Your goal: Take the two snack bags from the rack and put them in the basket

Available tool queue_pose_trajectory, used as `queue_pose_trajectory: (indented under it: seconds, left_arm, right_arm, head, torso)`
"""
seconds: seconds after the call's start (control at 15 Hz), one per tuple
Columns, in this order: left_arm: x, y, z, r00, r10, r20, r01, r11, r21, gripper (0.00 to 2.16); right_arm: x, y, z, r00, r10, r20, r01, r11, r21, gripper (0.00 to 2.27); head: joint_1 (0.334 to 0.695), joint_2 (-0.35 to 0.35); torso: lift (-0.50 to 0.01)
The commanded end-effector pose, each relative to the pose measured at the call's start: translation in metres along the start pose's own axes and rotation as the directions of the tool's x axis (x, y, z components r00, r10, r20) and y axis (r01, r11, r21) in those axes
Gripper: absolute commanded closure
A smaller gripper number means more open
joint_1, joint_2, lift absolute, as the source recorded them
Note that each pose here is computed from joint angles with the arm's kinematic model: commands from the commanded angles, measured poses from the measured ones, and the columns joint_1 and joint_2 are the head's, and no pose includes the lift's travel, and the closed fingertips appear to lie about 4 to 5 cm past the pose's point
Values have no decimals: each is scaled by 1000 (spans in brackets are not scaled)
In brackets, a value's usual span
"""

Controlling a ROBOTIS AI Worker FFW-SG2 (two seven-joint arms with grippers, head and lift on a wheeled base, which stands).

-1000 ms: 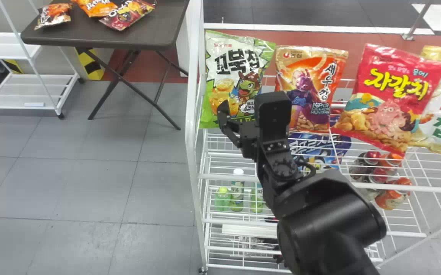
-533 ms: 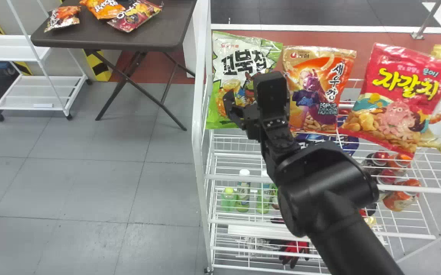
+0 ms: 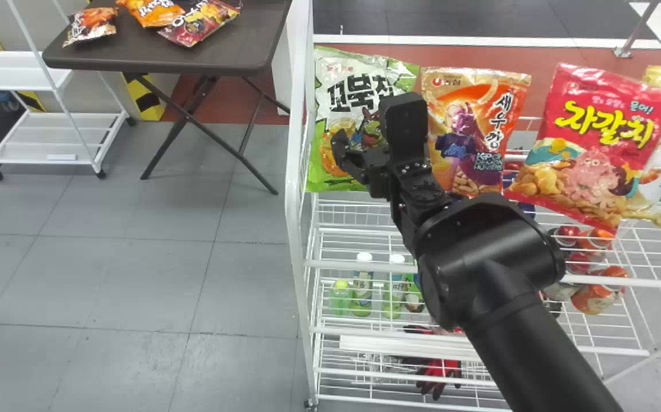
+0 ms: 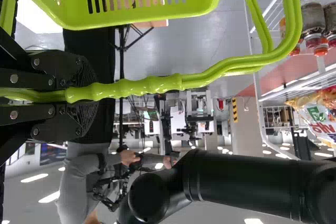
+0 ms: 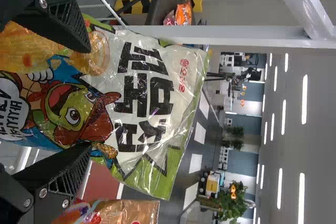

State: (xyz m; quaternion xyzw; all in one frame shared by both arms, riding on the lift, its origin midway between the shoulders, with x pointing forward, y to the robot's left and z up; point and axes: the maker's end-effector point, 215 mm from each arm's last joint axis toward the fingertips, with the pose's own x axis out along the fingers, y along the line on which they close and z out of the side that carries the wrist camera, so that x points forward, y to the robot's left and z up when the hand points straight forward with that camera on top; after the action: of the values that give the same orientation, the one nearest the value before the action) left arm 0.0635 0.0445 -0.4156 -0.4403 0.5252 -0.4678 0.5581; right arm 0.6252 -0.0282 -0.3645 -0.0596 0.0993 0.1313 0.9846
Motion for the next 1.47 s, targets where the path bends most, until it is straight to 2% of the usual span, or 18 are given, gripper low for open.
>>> queue_pose_trajectory:
  seconds: [0.0, 0.07, 0.13, 0.2, 0.33, 0.6, 0.73, 0.87, 1.07, 1.4]
  left_arm:
    - [1, 0, 0, 1000, -5, 3, 5, 1000, -4, 1838]
    - [2, 0, -1, 1000, -9, 2, 9, 1000, -9, 1838]
    - [3, 1, -2, 1000, -11, 2, 11, 1000, -11, 1838]
    - [3, 1, -1, 1000, -11, 3, 11, 1000, -5, 1838]
    - [5, 1, -3, 1000, -9, 0, 9, 1000, 1, 1838]
    - [12, -1, -8, 1000, -8, -18, 8, 1000, 9, 1838]
    - [12, -1, -8, 1000, -2, -18, 3, 1000, 10, 1838]
    - [12, -2, -7, 1000, -1, -17, 1, 1000, 16, 1838]
    - [12, -5, -2, 1000, 1, -12, -1, 999, 35, 1838]
    - [13, -5, 14, 1000, 23, 2, -23, 996, 82, 1838]
  right_arm:
    - [4, 1, -3, 1000, 15, -19, -15, 1000, -4, 343]
    - [6, 1, -8, 999, 17, -46, -17, 1000, -1, 532]
    - [5, 2, -22, 995, 19, -94, -19, 1000, -6, 1153]
    - [3, -2, -24, 995, 2, -99, -3, 1000, -8, 1885]
    - [-4, -3, -34, 992, -8, -125, 7, 1000, -2, 2196]
    - [-35, 12, -9, 997, -5, -71, 7, 999, 41, 2219]
    - [-58, 20, 12, 1000, 7, -28, -4, 993, 117, 2219]
    - [-79, 17, 32, 1000, -11, 10, 10, 989, 150, 2219]
    - [-104, -5, 42, 998, -50, 41, 44, 990, 135, 2219]
    - [-167, -58, 35, 994, -108, 20, 105, 988, 110, 2216]
  head:
    - [695, 26]
    - [695, 28]
    - [695, 30]
    - [695, 28]
    - [695, 19]
    - [695, 1]
    - [695, 4]
    - [695, 16]
    - [695, 3]
    - [695, -88]
  torso:
    - [-11]
    - [-11]
    - [-11]
    - [-11]
    - [-11]
    - [-11]
    - [-11]
    - [-11]
    - [-11]
    - [-11]
